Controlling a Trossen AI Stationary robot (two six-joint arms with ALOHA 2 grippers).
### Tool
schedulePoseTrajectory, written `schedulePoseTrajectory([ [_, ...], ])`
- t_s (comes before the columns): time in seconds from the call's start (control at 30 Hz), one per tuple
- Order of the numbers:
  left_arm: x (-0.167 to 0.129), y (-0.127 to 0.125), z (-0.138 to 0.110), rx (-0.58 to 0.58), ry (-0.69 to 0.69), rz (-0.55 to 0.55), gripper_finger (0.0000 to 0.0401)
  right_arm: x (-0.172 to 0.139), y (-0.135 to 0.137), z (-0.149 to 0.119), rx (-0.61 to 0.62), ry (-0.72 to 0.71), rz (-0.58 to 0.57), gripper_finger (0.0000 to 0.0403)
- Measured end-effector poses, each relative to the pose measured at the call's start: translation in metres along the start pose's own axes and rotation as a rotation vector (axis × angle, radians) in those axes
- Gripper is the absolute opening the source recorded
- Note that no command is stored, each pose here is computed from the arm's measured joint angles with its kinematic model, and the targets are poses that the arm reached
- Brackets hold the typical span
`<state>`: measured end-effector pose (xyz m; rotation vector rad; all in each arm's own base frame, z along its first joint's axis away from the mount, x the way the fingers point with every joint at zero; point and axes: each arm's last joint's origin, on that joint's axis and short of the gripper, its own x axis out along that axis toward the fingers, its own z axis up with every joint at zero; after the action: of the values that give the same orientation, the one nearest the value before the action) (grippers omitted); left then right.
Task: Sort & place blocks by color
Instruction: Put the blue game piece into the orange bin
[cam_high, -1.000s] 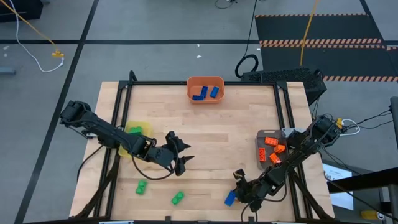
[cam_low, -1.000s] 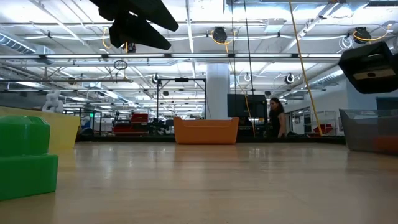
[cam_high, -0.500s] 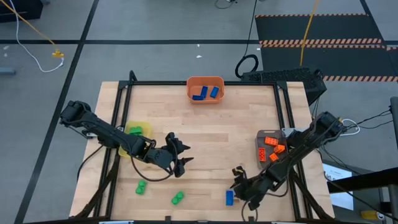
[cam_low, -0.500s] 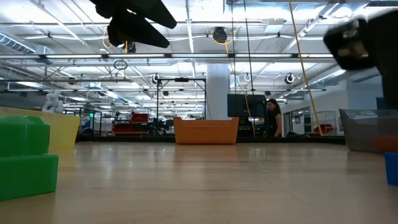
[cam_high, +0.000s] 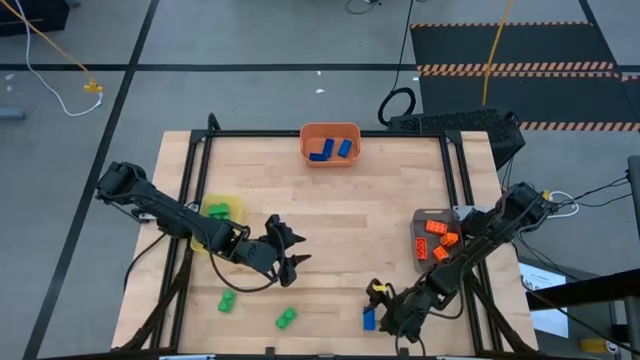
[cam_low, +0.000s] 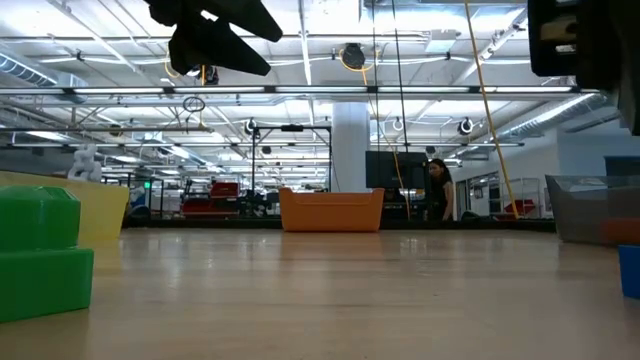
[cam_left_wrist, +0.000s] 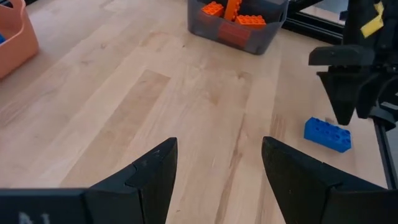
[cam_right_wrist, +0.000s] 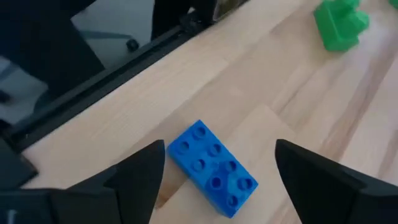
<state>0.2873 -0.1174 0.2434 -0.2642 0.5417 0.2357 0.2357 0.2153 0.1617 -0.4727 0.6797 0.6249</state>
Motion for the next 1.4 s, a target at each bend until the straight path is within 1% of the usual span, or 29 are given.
schedulePoseTrajectory([
  [0.2, 0.000, 0.000, 0.000, -0.014, 0.000, 0.001, 0.0234, 0.010, -0.001, -0.007, -0.126, 0.025, 0.071, 0.0284],
  [0.23, 0.000, 0.000, 0.000, -0.018, 0.000, 0.001, 0.0234, 0.011, -0.002, -0.008, -0.132, 0.025, 0.090, 0.0284],
  [0.37, 0.000, 0.000, 0.000, -0.033, 0.000, 0.001, 0.0234, 0.016, -0.009, -0.012, -0.145, 0.040, 0.097, 0.0284],
  [0.47, 0.000, 0.000, 0.000, -0.045, 0.000, 0.001, 0.0234, 0.017, -0.015, -0.012, -0.141, 0.028, 0.091, 0.0283],
  [0.73, 0.000, 0.000, 0.000, -0.053, 0.002, 0.002, 0.0234, 0.032, -0.017, -0.022, -0.108, 0.055, 0.170, 0.0282],
  [0.87, 0.000, 0.001, -0.001, -0.048, 0.006, 0.005, 0.0234, 0.036, -0.016, -0.025, -0.078, 0.063, 0.192, 0.0274],
  [1.03, 0.000, 0.001, -0.001, -0.040, 0.012, 0.009, 0.0234, 0.035, -0.017, -0.024, -0.068, 0.060, 0.183, 0.0241],
  [1.23, 0.000, 0.001, -0.002, -0.034, 0.016, 0.012, 0.0234, 0.034, -0.018, -0.024, -0.001, 0.061, 0.173, 0.0166],
  [1.33, 0.000, 0.001, -0.002, -0.027, 0.017, 0.012, 0.0234, 0.034, -0.018, -0.024, 0.011, 0.064, 0.173, 0.0127],
  [1.4, 0.000, 0.001, -0.002, -0.018, 0.017, 0.012, 0.0234, 0.034, -0.018, -0.023, 0.023, 0.065, 0.172, 0.0122],
])
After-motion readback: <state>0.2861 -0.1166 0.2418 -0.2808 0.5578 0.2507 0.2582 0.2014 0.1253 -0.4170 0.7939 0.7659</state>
